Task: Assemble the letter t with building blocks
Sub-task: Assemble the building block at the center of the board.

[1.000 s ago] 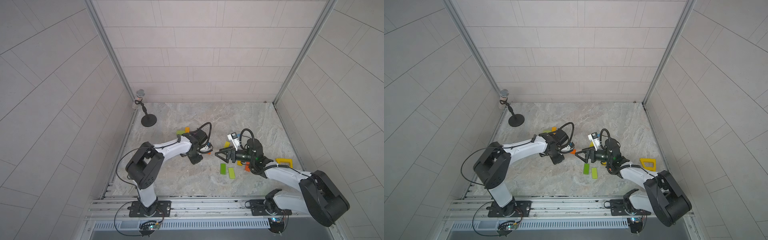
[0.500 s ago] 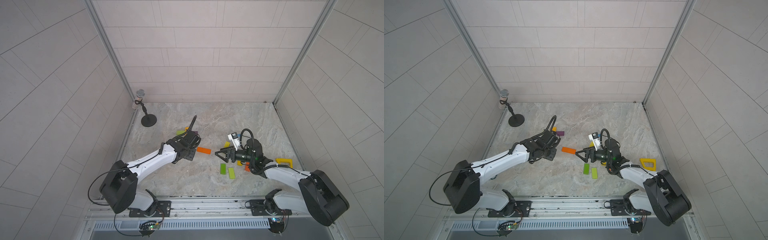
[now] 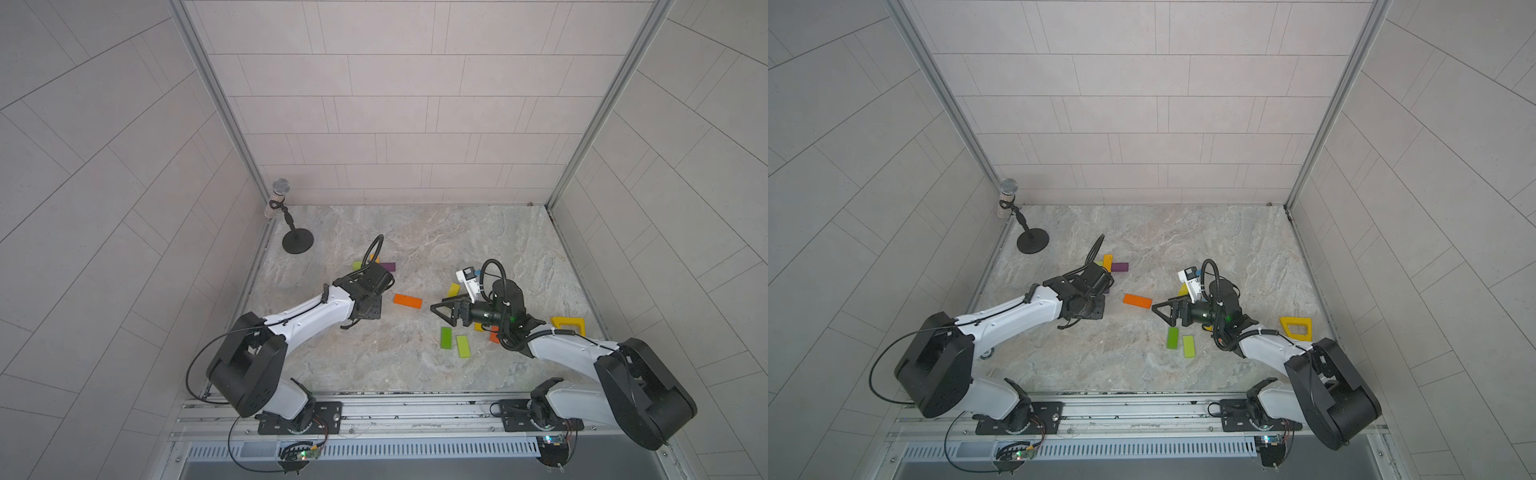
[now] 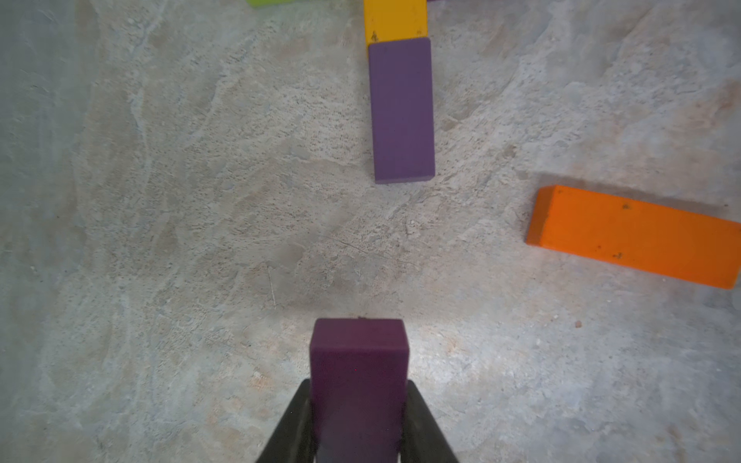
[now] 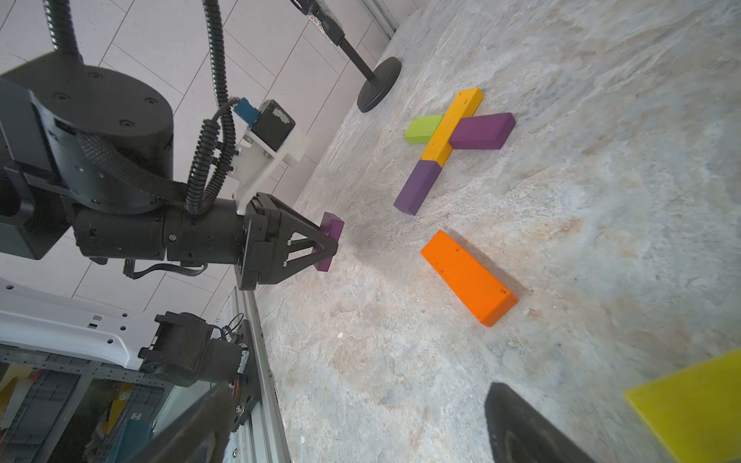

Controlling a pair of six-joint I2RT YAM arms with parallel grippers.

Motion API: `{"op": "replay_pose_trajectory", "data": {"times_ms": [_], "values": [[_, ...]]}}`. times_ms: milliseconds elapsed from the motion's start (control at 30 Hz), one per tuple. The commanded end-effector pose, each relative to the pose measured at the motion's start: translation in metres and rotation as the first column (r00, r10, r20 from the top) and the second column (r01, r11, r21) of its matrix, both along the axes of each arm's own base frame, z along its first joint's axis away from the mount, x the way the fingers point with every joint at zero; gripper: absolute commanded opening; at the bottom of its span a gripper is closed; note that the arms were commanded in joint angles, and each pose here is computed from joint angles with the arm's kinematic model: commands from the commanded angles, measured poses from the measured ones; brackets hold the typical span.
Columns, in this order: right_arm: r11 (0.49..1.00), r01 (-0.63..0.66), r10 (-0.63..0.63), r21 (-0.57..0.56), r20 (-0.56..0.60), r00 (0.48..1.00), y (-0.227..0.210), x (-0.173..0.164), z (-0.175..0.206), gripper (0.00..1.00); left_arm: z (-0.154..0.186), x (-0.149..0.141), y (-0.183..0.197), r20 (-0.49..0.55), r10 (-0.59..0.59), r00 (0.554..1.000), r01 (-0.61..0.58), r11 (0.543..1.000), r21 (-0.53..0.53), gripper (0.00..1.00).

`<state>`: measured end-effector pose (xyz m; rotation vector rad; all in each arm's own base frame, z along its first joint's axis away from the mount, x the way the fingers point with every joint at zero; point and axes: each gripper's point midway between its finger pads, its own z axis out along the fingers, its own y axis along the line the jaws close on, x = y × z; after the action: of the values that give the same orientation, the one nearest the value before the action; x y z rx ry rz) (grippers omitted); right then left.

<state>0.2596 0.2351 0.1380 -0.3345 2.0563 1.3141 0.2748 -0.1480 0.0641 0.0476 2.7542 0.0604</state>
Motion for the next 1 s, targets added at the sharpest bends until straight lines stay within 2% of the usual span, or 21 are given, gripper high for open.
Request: {"op": "replay_pose_trajectory", "data": {"times_ms": [0,300,600,967], "values": [[1.000,0.001,-0.001,0.002,0.022,1.000,0.000,0.000,0.001,1.00,-0.011,0.005,-0.004,-0.007,0.035,0.999,-0.036,0.999,-0.033,0.15],[1.000,0.000,0.000,-0.004,0.016,1.000,0.000,0.001,-0.003,1.00,-0.042,0.016,-0.017,-0.074,0.036,0.997,-0.040,0.997,-0.064,0.16],[1.000,-0.002,0.002,0.000,0.013,1.000,0.001,0.002,-0.003,1.00,-0.047,0.021,-0.020,-0.134,0.033,0.990,-0.044,0.996,-0.081,0.19],[1.000,-0.004,0.004,0.002,0.013,1.000,0.001,0.002,-0.002,1.00,-0.051,0.022,-0.018,-0.198,0.039,0.979,-0.050,0.997,-0.054,0.21]]}}
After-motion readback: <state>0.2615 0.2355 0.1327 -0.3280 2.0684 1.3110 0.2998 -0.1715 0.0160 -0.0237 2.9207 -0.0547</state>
